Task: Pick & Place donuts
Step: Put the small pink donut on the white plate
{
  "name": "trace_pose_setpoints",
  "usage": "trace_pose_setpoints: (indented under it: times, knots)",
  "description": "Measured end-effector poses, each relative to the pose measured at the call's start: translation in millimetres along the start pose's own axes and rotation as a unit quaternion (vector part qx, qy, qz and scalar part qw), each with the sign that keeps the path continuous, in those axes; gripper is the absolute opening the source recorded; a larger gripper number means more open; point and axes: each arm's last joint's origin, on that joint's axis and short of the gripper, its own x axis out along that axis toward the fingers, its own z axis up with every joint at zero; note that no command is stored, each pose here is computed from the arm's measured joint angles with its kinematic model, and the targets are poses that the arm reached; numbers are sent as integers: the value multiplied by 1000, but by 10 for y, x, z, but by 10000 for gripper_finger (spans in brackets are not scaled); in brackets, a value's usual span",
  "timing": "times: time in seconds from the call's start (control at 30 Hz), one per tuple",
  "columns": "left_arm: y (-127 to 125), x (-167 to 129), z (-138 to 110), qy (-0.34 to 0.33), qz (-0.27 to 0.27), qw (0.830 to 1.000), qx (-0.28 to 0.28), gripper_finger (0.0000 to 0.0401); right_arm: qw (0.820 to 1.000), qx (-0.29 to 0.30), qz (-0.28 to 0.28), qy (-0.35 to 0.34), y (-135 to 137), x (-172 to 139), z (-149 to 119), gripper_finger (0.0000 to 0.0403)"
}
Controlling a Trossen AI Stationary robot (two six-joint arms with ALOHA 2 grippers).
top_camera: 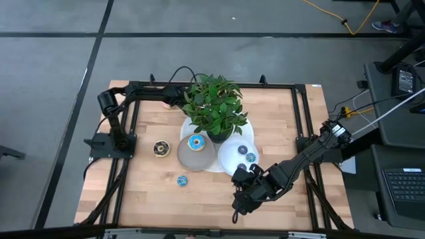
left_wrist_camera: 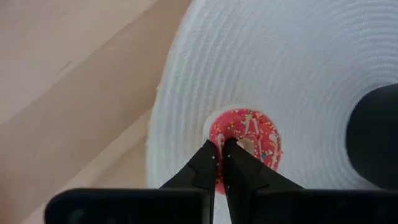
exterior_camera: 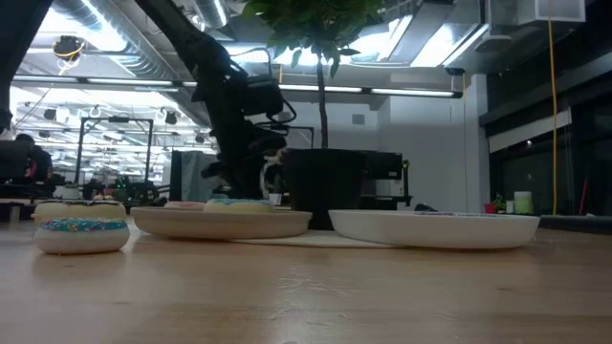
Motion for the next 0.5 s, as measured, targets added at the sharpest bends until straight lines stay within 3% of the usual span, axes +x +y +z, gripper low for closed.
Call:
trace_pose_setpoints:
  times: [0.5]
  knots:
    - [94, -394, -117, 29, 47, 998, -33, 10, 1000, 0, 0, 0, 0, 0, 0, 204]
